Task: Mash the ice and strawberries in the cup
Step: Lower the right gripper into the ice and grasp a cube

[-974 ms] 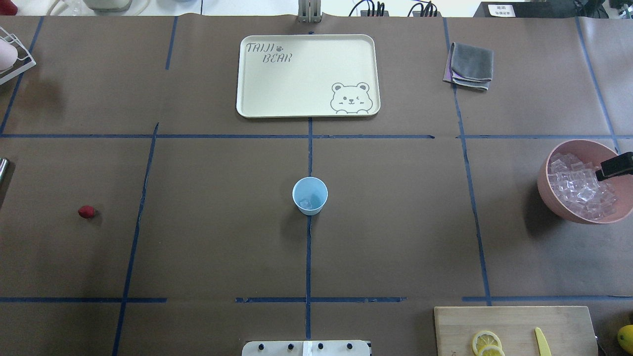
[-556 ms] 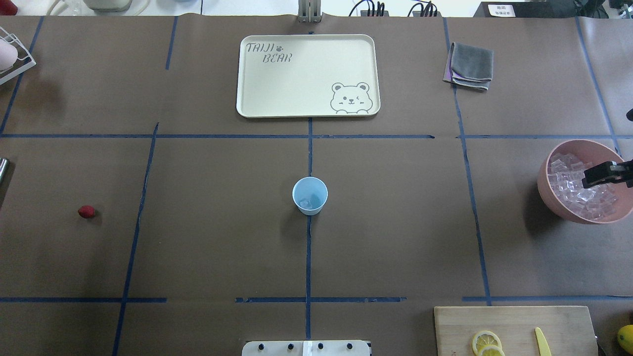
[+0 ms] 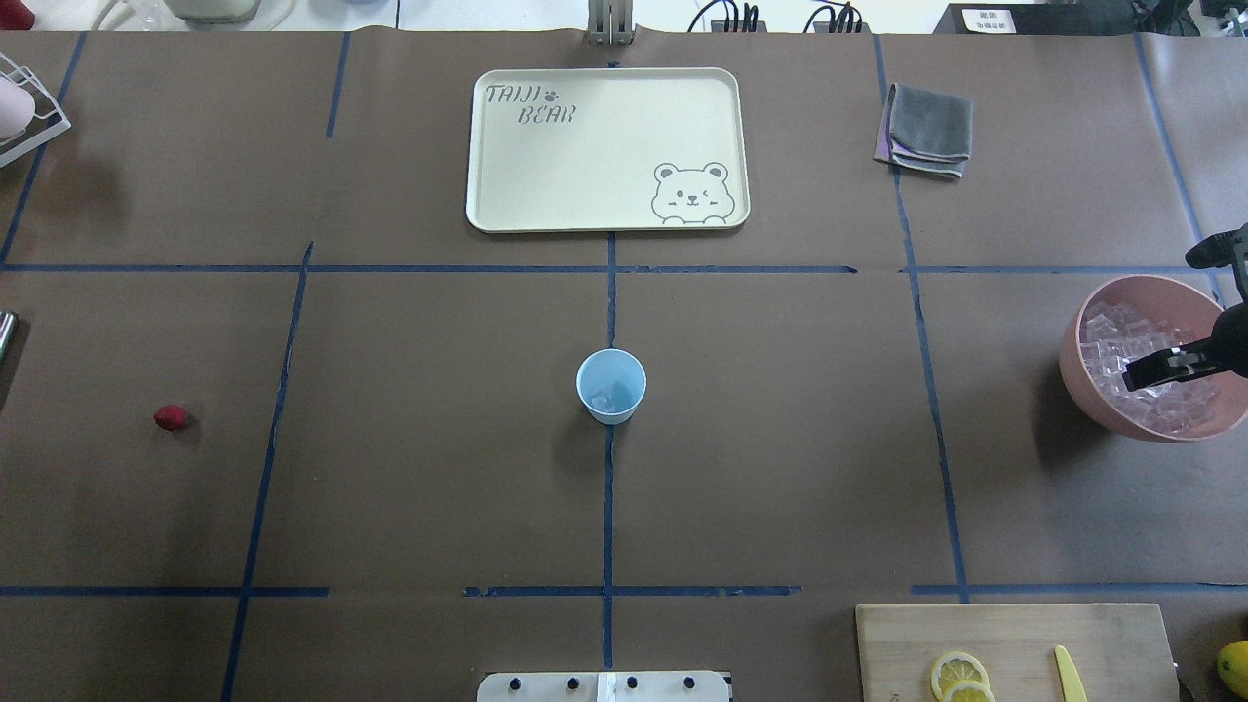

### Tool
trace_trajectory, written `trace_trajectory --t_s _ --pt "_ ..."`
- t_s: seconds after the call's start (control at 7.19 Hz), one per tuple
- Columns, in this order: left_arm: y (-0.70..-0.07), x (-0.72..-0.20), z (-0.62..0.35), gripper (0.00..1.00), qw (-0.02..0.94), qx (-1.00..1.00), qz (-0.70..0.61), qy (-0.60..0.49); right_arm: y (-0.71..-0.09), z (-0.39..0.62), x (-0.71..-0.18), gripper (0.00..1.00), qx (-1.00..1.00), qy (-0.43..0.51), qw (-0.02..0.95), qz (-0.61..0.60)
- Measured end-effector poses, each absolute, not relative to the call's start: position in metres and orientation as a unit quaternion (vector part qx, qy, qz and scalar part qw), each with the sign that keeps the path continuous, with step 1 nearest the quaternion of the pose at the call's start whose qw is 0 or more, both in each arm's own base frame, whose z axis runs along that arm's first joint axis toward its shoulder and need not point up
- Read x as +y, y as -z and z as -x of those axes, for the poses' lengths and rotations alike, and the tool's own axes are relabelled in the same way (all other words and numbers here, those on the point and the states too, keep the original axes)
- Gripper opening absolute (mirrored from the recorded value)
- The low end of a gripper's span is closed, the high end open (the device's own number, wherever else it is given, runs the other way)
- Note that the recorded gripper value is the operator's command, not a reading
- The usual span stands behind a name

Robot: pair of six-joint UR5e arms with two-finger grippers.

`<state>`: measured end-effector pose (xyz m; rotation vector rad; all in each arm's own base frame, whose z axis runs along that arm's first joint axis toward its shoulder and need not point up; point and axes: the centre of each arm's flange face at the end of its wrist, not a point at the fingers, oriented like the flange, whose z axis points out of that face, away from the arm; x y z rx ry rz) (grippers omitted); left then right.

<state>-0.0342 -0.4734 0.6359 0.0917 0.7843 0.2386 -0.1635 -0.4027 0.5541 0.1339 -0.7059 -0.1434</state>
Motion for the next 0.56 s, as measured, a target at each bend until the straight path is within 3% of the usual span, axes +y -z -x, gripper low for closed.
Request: trace_trajectory --t_s 0.56 --pt "-0.6355 -0.4735 0.0341 1.00 0.916 0.381 -0.045 -0.116 -0.5674 0.1638 -0.3978 0.70 -0.352 0.086 0.931 -0.049"
